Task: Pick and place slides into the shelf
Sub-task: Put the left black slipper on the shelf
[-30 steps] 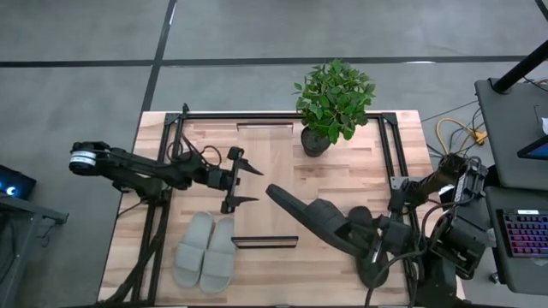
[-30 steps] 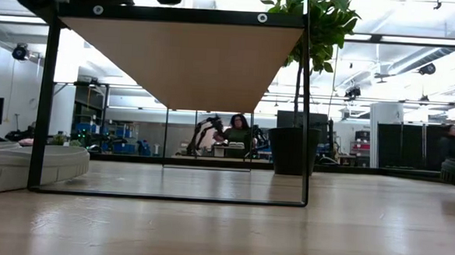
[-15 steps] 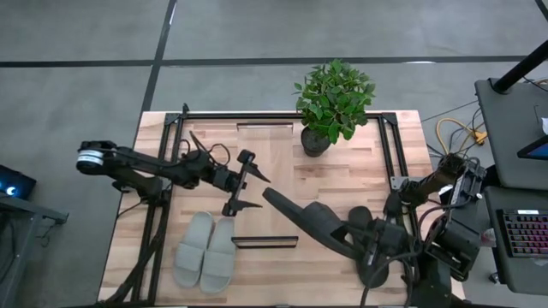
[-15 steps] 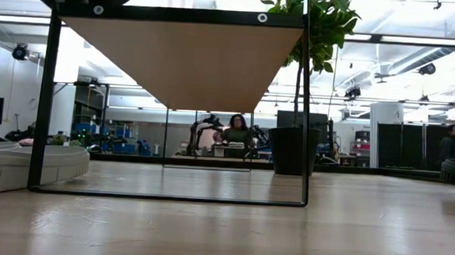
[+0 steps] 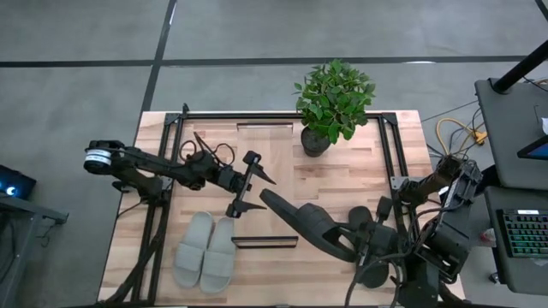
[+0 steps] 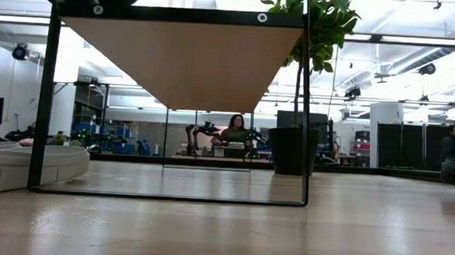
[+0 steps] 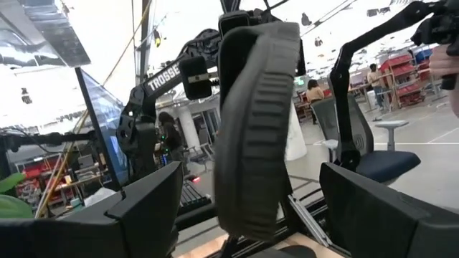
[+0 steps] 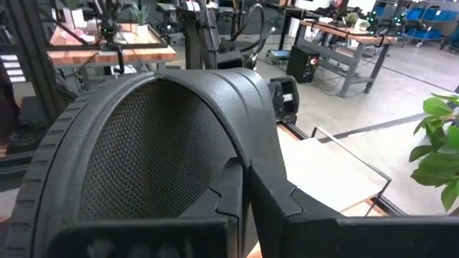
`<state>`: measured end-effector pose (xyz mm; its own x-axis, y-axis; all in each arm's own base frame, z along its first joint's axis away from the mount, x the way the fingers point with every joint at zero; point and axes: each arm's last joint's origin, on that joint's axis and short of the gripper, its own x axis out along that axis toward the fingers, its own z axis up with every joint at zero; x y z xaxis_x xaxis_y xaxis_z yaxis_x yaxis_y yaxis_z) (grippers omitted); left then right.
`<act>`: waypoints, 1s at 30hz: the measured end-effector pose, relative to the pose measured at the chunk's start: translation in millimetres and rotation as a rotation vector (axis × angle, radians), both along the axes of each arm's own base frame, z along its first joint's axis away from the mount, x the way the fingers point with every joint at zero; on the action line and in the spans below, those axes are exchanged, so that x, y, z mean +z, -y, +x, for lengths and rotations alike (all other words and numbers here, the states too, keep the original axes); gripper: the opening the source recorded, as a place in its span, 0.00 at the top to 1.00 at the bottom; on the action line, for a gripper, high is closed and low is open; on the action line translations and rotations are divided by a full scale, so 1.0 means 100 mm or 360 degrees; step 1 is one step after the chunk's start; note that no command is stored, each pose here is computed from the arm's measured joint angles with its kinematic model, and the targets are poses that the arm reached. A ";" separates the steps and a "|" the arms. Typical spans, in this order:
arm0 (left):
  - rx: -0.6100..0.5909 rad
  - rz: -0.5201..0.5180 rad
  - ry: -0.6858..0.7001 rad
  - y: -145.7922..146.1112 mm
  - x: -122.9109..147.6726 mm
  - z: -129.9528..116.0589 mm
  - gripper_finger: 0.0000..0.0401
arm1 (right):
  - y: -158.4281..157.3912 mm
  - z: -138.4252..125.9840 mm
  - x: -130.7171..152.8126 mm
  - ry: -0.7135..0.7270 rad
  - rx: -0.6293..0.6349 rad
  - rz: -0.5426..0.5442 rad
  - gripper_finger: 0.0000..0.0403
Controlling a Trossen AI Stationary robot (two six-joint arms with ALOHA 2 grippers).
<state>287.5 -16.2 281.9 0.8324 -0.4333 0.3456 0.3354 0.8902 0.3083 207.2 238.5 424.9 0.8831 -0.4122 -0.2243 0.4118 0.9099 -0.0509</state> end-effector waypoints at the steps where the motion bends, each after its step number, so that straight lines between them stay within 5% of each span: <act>1: -0.0001 0.0000 -0.0001 0.00 -0.01 0.01 0.22 | -0.01 0.00 0.00 0.0008 0.0000 0.0011 0.97; 30: -0.0046 -0.0067 -0.0008 0.01 0.06 0.03 0.24 | 0.06 0.21 0.04 -0.0003 0.0013 0.0091 0.97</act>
<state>290.6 -16.7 288.1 0.8215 -0.4421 0.3602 0.3624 0.8924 0.2689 228.6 232.3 428.7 0.8860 -0.3913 -0.2489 0.4041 0.9147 0.0004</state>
